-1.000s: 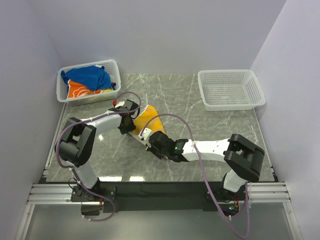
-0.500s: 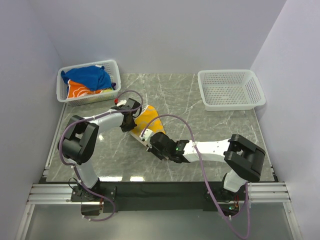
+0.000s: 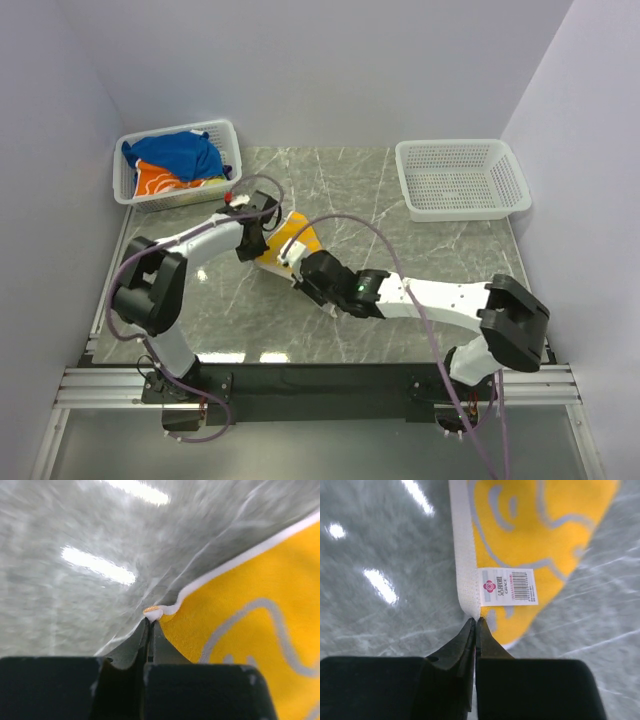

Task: Fold and stack the towels
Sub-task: Flatten out the crumpled towel

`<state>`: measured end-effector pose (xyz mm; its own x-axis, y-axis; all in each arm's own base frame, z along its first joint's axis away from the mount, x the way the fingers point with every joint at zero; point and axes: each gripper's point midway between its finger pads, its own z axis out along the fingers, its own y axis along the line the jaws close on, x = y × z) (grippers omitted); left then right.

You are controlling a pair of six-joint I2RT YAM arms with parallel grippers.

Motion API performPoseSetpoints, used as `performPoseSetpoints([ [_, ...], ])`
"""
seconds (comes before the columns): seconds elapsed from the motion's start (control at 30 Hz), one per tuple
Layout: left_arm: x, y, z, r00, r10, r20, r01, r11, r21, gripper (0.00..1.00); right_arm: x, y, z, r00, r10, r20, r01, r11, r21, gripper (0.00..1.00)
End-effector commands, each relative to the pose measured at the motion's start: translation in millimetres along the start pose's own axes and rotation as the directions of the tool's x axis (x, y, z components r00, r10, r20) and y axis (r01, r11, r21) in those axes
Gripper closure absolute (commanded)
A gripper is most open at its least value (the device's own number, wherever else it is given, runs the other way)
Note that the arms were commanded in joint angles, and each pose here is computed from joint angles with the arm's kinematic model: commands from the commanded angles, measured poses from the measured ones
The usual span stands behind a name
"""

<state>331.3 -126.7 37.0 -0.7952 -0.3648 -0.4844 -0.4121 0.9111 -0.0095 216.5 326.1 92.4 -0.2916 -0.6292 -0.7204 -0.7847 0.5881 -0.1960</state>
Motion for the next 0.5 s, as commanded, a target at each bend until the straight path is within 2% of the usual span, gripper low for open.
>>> performPoseSetpoints([
  [0.0, -74.1, -0.9, -70.7, 0.976, -0.061, 0.21, 0.052, 0.998, 0.048, 0.99, -44.2, -37.1, -38.0, 0.998, -0.029, 0.058, 0.021, 0.991, 0.136, 1.0],
  [0.2, -144.7, -7.7, -157.6, 0.912, -0.149, 0.383, 0.09, 0.982, 0.168, 0.99, -88.6, -103.1, -84.5, 0.99, 0.004, 0.139, -0.04, 0.964, 0.264, 1.0],
  [0.33, -185.0, -16.9, -222.1, 0.844, -0.246, 0.476, 0.092, 0.942, 0.324, 0.99, -123.9, -145.7, -120.7, 0.972, 0.028, 0.231, -0.102, 0.944, 0.314, 1.0],
  [0.47, -209.7, -23.1, -275.2, 0.791, -0.308, 0.528, 0.049, 0.893, 0.448, 1.0, -146.6, -169.9, -151.1, 0.961, -0.001, 0.276, -0.102, 0.927, 0.361, 1.0],
])
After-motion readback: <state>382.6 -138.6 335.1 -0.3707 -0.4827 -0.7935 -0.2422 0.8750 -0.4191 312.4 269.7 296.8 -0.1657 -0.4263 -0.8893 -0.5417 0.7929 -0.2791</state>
